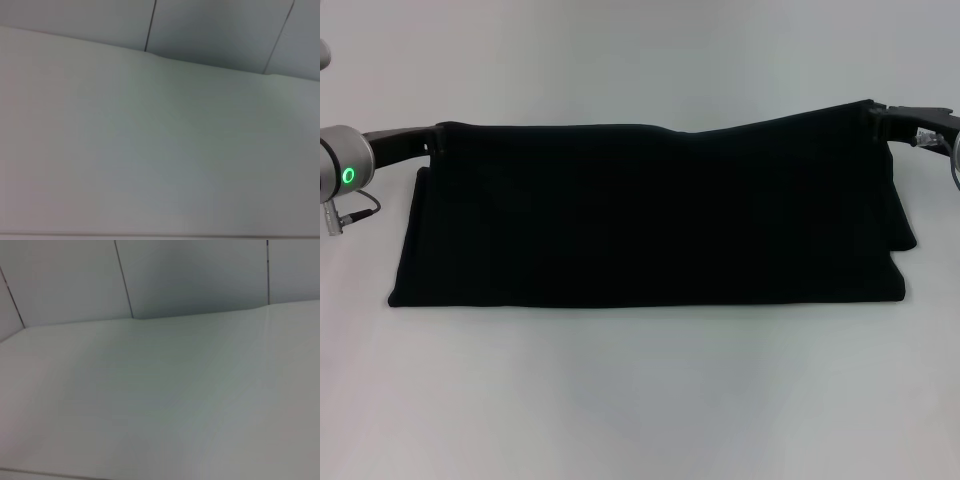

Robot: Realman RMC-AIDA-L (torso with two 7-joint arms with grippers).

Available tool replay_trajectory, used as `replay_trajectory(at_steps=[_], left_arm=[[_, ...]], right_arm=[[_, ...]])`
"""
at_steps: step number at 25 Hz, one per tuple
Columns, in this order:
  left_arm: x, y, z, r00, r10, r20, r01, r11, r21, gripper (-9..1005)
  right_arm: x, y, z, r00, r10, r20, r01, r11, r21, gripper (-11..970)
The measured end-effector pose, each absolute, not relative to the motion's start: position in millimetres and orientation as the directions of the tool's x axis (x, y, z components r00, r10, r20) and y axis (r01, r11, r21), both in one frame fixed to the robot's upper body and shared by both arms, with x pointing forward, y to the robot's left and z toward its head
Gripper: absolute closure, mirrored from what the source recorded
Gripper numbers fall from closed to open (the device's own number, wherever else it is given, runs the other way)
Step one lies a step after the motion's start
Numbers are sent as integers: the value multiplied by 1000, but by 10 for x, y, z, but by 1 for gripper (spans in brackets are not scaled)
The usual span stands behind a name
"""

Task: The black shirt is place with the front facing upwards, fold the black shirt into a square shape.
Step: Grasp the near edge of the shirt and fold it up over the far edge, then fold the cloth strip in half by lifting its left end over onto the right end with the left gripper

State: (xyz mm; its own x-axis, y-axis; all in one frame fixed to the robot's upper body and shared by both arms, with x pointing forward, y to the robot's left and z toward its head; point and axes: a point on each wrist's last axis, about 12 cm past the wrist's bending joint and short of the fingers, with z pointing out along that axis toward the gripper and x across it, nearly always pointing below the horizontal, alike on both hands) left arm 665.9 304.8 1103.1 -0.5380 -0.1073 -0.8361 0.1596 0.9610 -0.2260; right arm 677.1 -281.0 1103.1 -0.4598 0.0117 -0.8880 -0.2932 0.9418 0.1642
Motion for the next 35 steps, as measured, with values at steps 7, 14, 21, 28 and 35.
replay_trajectory(at_steps=[7, 14, 21, 28, 35], left_arm=[[6659, 3080, 11024, -531, -114, -839, 139, 966, -220, 973], [6682, 3044, 11045, -527, -106, -843, 150, 965, -215, 960], [6702, 3038, 11054, -510, -142, -848, 114, 966, -231, 947], [6679, 3112, 11038, -475, -237, -848, 43, 956, -291, 642], [6537, 3180, 11061, -488, -291, -823, 147, 902, -406, 339]], right_arm=[[6786, -2803, 11022, -462, 3, -887, -279, 949, 148, 766], [6811, -2773, 11038, -461, 2, -887, -273, 951, 144, 757], [6831, -2693, 11041, -461, -58, -886, -305, 947, 97, 748], [6860, -2719, 11077, -451, -59, -891, -278, 957, 77, 636], [6828, -2868, 11226, -462, 37, -886, -328, 921, 209, 457]])
